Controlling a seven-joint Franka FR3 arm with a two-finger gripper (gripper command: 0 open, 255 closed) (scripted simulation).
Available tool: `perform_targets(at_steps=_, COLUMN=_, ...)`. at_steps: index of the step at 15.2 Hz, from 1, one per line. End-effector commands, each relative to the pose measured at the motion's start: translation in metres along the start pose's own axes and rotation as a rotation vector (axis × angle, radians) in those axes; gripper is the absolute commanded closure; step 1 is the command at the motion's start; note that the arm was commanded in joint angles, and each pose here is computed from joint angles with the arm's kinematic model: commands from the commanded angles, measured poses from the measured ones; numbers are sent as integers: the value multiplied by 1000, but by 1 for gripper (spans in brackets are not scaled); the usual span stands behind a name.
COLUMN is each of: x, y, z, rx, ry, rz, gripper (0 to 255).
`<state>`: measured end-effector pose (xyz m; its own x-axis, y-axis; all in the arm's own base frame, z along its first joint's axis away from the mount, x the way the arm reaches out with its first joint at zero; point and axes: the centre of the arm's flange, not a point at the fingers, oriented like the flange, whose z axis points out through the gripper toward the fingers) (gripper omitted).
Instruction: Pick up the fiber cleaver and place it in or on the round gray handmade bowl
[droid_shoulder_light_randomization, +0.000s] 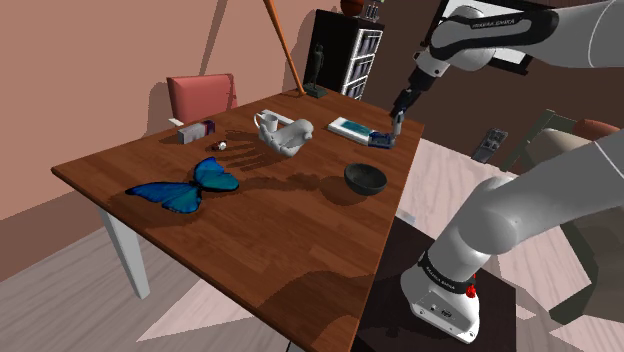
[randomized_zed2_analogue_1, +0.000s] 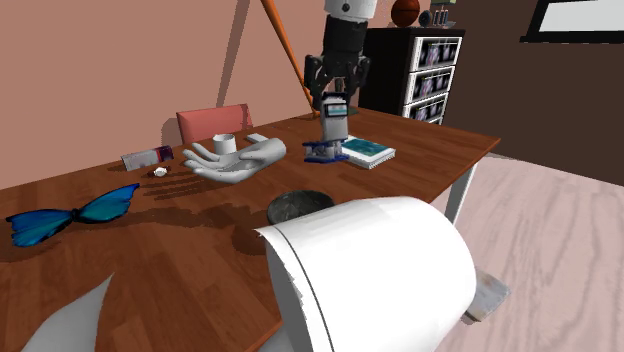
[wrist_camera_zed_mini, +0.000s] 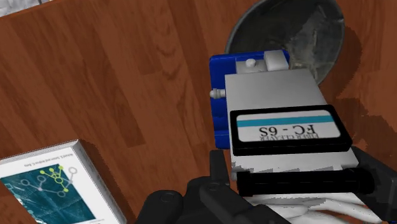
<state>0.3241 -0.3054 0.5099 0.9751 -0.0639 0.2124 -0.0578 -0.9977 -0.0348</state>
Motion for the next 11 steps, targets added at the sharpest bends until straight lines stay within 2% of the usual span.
perform_targets(at_steps=1, x=-11, y=-23, z=-6, rx=-3, ry=0, rz=1, gripper=255)
perform_targets(at_steps=6, x=-41, y=-80, z=-23, rx=-3, ry=0, rz=1, gripper=255)
perform_targets(at_steps=11, x=-48, y=-82, z=-3, rx=-3, ry=0, rz=1, gripper=255)
